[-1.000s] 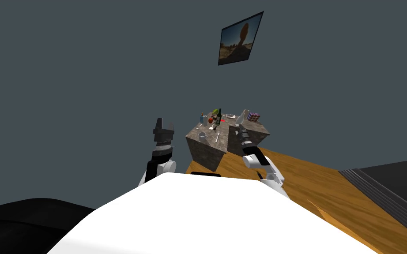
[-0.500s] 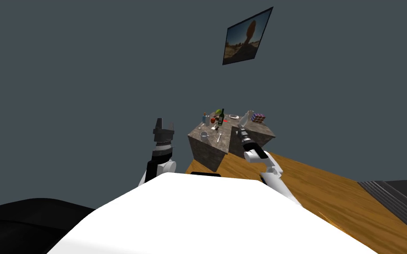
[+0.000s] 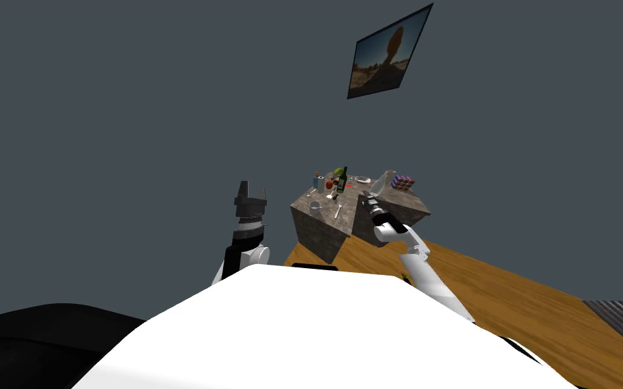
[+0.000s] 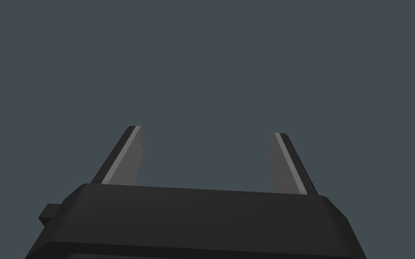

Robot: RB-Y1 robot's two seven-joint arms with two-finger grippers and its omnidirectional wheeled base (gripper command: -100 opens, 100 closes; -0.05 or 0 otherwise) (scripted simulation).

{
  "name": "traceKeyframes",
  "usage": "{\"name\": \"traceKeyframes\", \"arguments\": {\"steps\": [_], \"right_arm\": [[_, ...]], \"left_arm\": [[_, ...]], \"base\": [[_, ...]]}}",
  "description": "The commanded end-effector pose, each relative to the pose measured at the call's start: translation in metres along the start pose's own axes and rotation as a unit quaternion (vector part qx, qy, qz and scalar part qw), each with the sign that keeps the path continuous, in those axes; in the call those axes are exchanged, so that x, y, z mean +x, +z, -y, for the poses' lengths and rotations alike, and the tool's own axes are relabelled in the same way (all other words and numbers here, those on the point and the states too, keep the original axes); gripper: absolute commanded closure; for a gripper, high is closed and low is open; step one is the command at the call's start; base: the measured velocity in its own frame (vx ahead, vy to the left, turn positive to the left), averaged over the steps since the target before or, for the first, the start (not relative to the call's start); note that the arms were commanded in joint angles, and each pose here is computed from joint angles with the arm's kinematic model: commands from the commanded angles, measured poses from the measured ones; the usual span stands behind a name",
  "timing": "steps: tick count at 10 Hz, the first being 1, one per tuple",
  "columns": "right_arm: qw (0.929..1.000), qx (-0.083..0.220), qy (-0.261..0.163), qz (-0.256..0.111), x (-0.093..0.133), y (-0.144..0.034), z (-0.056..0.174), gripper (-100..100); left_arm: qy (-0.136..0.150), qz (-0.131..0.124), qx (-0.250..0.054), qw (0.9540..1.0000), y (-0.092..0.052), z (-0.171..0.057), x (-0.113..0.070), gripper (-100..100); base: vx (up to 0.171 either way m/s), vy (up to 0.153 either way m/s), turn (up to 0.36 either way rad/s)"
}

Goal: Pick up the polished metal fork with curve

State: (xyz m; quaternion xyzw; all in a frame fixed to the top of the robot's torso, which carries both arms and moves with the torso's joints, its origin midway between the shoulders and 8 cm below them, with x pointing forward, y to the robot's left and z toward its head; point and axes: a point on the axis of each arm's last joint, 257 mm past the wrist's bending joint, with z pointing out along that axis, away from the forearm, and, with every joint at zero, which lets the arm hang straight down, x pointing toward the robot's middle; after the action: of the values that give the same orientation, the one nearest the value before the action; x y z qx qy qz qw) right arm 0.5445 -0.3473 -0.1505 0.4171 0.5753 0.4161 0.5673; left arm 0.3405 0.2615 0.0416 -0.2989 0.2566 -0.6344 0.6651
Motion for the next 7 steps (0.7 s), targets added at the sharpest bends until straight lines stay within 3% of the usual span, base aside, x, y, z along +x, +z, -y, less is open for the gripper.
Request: {"name": "traceKeyframes", "arguments": {"steps": [1, 7], "right_arm": [[0.9996, 0.025, -0.015, 0.0, -0.008, 0.013, 0.009, -100], [0.9921, 0.114, -0.053, -0.005, -0.026, 0.038, 0.045, -100]], "left_arm": [[0.0, 0.0, 0.0, 1.0, 0.0, 0.0, 0.0, 0], [0.0, 0.0, 0.0, 1.0, 0.0, 0.0, 0.0, 0]], "base": [[-0.014, -0.017, 0.181], [-0.014, -0.02, 0.132]]}}
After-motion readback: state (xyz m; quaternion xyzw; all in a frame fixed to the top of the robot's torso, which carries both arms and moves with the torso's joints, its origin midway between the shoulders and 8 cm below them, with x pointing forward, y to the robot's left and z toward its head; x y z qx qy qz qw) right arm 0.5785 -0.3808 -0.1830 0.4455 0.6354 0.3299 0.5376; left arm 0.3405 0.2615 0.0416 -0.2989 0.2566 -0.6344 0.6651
